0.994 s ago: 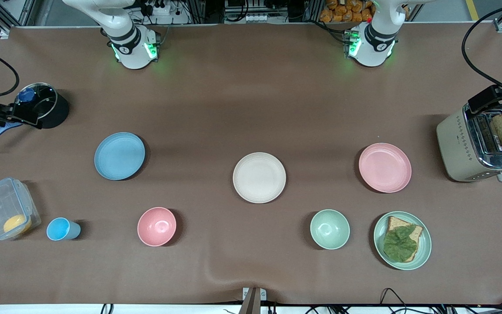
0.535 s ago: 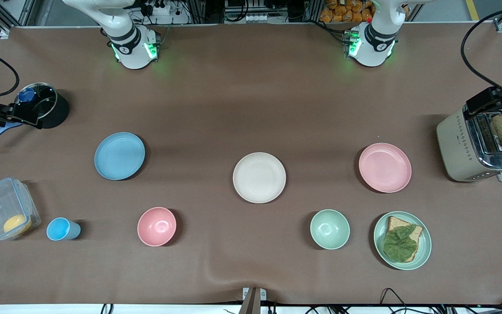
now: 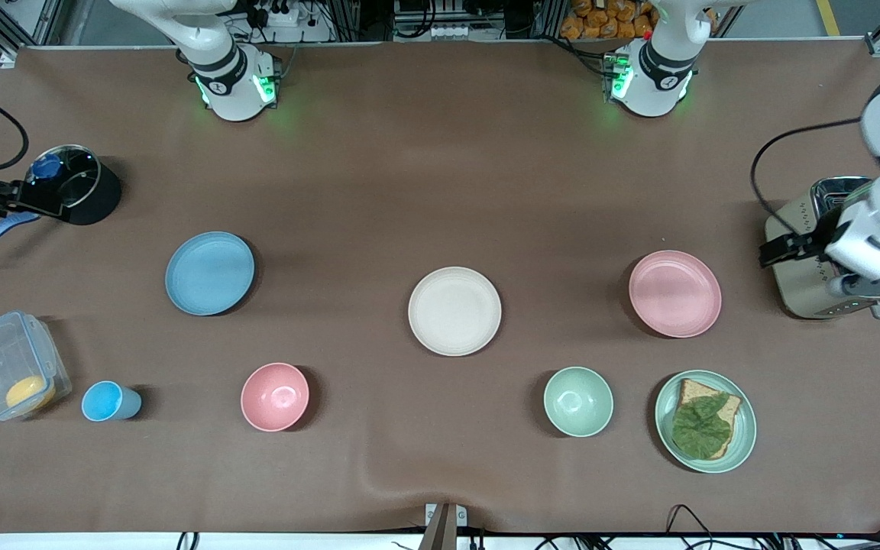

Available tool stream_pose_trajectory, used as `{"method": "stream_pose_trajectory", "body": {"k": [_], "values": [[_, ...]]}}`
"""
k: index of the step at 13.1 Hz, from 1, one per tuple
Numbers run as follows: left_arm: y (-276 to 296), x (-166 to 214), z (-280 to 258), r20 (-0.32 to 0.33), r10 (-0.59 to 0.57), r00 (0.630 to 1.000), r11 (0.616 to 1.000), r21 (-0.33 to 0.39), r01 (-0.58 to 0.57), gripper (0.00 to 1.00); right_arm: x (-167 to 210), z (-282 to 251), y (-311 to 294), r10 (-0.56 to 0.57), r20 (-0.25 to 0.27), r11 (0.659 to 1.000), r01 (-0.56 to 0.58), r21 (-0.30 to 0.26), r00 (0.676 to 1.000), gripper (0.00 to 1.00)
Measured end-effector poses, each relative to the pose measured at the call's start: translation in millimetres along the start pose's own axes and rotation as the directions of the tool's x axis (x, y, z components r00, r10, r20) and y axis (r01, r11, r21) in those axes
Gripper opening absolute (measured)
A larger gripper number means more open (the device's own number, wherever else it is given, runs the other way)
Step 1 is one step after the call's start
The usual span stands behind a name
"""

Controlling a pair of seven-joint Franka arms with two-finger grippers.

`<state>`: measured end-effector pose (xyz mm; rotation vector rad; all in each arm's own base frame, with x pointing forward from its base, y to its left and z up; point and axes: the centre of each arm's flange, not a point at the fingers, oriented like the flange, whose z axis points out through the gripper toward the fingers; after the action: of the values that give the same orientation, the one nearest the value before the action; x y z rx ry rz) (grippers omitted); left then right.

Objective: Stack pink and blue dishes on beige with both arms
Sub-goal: 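Reach the right gripper to the blue plate while the left gripper reaches pink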

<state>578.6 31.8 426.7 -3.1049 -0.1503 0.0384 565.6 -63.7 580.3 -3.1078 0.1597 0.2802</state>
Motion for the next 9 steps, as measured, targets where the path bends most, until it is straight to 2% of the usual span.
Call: {"method": "stream_pose_trajectory", "body": {"k": [3,6,9], "values": [[0,-7,84,-0.015,0.000,1.000,1.000,-0.005,0.000,1.00,6,38,49,-0.017,0.045,0.999,0.016,0.034,0.999,1.00],[-7,-15,162,0.005,-0.013,1.000,1.000,-0.010,0.013,1.00,13,105,92,-0.054,0.034,0.992,0.049,0.117,0.998,1.00],[-13,-18,201,0.048,-0.025,0.999,1.000,-0.012,0.026,1.00,16,179,90,-0.068,0.017,0.983,0.064,0.171,0.998,1.00]]}}
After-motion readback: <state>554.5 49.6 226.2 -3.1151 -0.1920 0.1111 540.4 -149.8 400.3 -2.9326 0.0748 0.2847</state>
